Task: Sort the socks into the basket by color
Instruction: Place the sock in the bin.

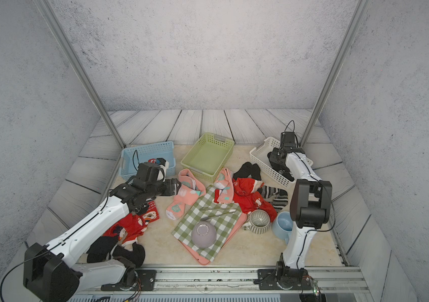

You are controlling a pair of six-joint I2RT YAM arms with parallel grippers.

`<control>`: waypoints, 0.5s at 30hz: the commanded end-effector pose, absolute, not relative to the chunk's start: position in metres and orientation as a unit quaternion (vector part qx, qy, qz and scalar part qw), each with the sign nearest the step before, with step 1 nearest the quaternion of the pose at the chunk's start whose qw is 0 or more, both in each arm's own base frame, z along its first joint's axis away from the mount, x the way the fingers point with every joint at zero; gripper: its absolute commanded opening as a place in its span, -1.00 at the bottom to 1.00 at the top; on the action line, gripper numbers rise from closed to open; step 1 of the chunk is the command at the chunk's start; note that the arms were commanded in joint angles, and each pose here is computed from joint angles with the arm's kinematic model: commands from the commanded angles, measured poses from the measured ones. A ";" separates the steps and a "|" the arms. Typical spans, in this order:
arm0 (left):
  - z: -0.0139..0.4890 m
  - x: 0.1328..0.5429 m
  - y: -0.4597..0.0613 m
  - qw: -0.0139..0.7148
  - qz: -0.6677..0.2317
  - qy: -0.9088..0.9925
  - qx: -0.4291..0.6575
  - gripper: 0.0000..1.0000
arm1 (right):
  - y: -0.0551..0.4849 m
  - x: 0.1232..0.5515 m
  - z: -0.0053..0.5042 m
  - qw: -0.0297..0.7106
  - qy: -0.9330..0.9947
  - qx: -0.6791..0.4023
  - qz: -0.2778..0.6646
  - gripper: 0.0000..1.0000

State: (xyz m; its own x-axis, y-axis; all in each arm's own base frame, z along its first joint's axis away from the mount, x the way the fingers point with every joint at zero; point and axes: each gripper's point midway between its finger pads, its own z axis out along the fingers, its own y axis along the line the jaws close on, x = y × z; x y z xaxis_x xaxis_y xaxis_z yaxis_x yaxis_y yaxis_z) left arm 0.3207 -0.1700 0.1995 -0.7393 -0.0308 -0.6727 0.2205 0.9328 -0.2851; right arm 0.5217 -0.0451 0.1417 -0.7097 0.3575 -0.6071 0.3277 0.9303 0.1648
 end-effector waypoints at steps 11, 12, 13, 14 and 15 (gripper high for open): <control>0.194 0.303 -0.153 0.348 -0.150 0.925 0.036 0.46 | -0.062 0.537 0.084 0.278 0.935 0.217 0.043 -0.96; 0.193 0.302 -0.152 0.346 -0.148 0.926 0.034 0.46 | -0.063 0.537 0.082 0.276 0.935 0.219 0.043 -0.91; 0.191 0.301 -0.150 0.343 -0.144 0.928 0.032 0.47 | -0.063 0.536 0.082 0.273 0.936 0.219 0.044 -0.80; 0.189 0.301 -0.149 0.341 -0.141 0.929 0.031 0.47 | -0.062 0.536 0.084 0.275 0.935 0.218 0.046 -0.68; 0.188 0.300 -0.148 0.339 -0.138 0.930 0.029 0.48 | -0.061 0.535 0.086 0.277 0.935 0.217 0.048 -0.58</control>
State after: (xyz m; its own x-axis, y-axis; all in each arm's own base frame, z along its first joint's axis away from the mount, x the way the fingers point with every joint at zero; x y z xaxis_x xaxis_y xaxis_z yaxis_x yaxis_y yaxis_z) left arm 0.3077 -0.1549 0.1954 -0.7522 -0.0416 -0.6577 0.1738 0.9501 -0.2589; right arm 0.5387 -0.0603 0.0862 -0.7458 0.4145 -0.5216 0.3681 0.9089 0.1959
